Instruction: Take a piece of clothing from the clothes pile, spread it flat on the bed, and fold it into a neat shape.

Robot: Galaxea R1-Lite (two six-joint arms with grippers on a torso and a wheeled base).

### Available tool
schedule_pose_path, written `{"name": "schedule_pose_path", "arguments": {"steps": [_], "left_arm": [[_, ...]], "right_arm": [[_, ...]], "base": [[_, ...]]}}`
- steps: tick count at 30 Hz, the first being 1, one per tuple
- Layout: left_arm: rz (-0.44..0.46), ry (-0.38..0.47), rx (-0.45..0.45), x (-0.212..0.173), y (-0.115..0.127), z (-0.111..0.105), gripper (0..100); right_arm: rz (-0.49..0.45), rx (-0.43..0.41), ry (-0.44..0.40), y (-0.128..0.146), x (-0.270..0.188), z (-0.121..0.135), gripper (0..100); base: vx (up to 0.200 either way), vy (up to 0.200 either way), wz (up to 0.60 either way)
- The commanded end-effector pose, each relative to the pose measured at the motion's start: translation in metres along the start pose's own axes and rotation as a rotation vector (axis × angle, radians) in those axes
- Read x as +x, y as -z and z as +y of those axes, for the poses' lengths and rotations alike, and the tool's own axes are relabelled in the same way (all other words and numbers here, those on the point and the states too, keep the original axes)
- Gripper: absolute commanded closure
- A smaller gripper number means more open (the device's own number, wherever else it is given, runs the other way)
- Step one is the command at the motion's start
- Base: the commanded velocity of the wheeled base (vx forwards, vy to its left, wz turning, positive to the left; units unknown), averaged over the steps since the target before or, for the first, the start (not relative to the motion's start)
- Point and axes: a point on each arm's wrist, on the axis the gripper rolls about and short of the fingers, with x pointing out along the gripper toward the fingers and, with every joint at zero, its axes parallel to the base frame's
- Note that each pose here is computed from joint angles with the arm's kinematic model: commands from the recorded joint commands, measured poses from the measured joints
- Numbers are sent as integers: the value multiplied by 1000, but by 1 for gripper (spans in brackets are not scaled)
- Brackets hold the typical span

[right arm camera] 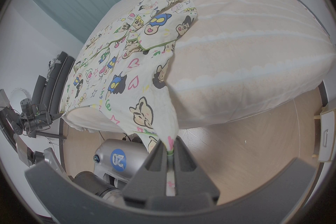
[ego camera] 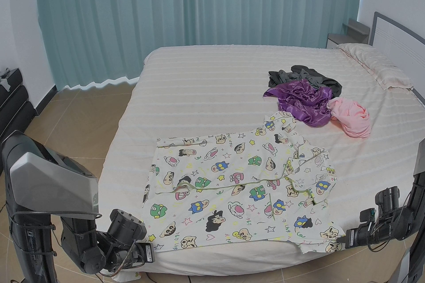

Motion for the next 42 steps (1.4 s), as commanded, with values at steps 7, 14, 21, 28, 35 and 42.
{"name": "schedule_pose_path", "arguments": {"steps": [7, 14, 21, 28, 35, 42], "left_arm": [[-76, 38, 22, -27, -9, 3, 0], [-263, 75, 11, -75, -40, 16, 0], [-327, 114, -39, -95, -58, 14, 0], [-360, 163, -166, -96, -74, 6, 0], [-331, 172, -162, -91, -73, 5, 0], [-307, 171, -155, -86, -70, 5, 0]], "right_arm": [[-41, 0, -14, -1, -11, 3, 0], [-245, 35, -92, -21, -36, 26, 0], [-246, 146, -221, -33, -29, 58, 0], [-292, 191, -259, -38, -31, 63, 0], [-290, 186, -263, -36, -32, 64, 0], [-283, 186, -261, -35, -31, 63, 0]], "base": [[0, 0, 0], [0, 0, 0], [0, 0, 0], [86, 0, 0], [200, 0, 0], [143, 0, 0]]}}
